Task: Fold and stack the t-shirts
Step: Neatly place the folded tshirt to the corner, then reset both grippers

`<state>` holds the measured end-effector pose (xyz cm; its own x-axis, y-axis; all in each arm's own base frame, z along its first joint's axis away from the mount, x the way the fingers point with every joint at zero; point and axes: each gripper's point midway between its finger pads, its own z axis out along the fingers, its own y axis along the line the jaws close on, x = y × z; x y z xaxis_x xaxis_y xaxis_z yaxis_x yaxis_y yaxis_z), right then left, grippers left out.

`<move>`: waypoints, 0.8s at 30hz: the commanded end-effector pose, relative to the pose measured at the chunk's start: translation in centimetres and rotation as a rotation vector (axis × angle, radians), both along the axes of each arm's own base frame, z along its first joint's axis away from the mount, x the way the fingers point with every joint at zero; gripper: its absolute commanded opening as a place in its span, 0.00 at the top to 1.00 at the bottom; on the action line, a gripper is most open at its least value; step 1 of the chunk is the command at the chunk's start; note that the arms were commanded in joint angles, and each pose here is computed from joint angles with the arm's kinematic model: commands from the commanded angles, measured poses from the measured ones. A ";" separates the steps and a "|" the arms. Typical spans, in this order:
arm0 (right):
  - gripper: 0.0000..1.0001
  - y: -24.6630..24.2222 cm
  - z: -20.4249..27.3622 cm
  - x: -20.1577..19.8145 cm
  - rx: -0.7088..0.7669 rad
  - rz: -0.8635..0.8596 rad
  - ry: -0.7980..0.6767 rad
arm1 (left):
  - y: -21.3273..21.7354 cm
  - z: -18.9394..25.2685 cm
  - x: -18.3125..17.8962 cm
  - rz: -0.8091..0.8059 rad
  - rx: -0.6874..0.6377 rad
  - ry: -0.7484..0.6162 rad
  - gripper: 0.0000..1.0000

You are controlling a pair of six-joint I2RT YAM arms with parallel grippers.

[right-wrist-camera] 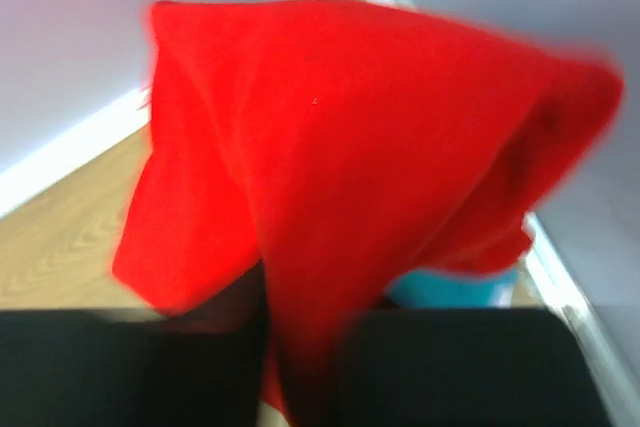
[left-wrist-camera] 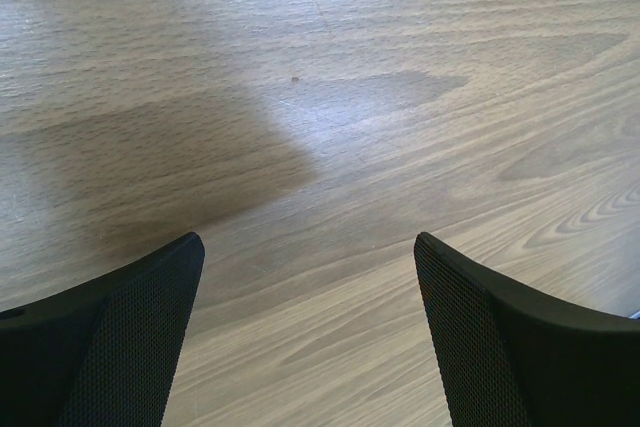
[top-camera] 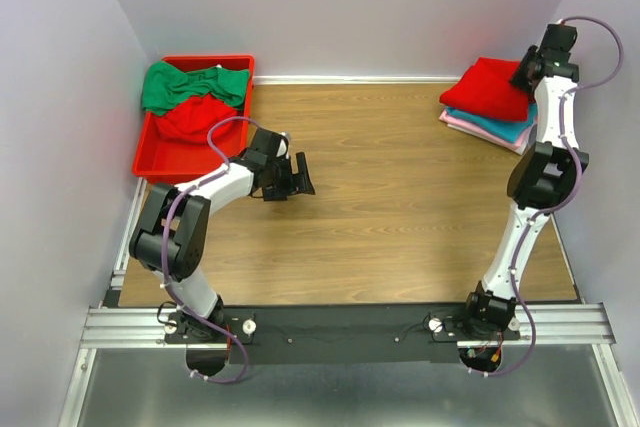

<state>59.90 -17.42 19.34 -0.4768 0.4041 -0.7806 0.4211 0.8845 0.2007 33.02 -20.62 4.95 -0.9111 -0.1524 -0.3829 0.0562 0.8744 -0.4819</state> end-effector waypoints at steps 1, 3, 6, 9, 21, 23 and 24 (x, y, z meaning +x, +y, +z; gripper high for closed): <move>0.08 -4.5 4.1 -3.1 -0.174 -0.200 -0.008 | 0.4 1.8 0.6 0.012 0.008 -0.066 0.06; 0.00 -5.1 4.3 -4.4 -0.201 -0.249 0.012 | 0.3 2.6 0.8 0.015 0.006 -0.092 0.06; 0.00 -5.3 5.1 -5.9 -0.219 -0.280 0.022 | 0.5 3.9 1.2 0.022 0.008 -0.136 0.06; 0.00 -4.9 6.1 -7.2 -0.215 -0.289 0.012 | 0.8 5.4 1.6 0.032 0.016 -0.187 0.06; 0.00 8.6 6.8 -11.6 -0.179 -0.005 -0.028 | 4.7 17.7 1.7 0.184 0.049 -0.532 0.06; 0.00 12.3 5.2 -12.7 -0.148 0.067 -0.004 | 5.6 20.2 1.1 0.210 0.049 -0.596 0.06; 0.00 13.6 5.8 -13.5 -0.128 0.097 -0.025 | 6.2 20.9 0.8 0.228 0.064 -0.612 0.06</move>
<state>48.03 -8.89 25.08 -0.4711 0.2772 -0.8374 0.4393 0.8970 0.0497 34.09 -17.08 21.27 -0.6002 -0.2612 -0.7559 0.1579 0.8878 -0.4322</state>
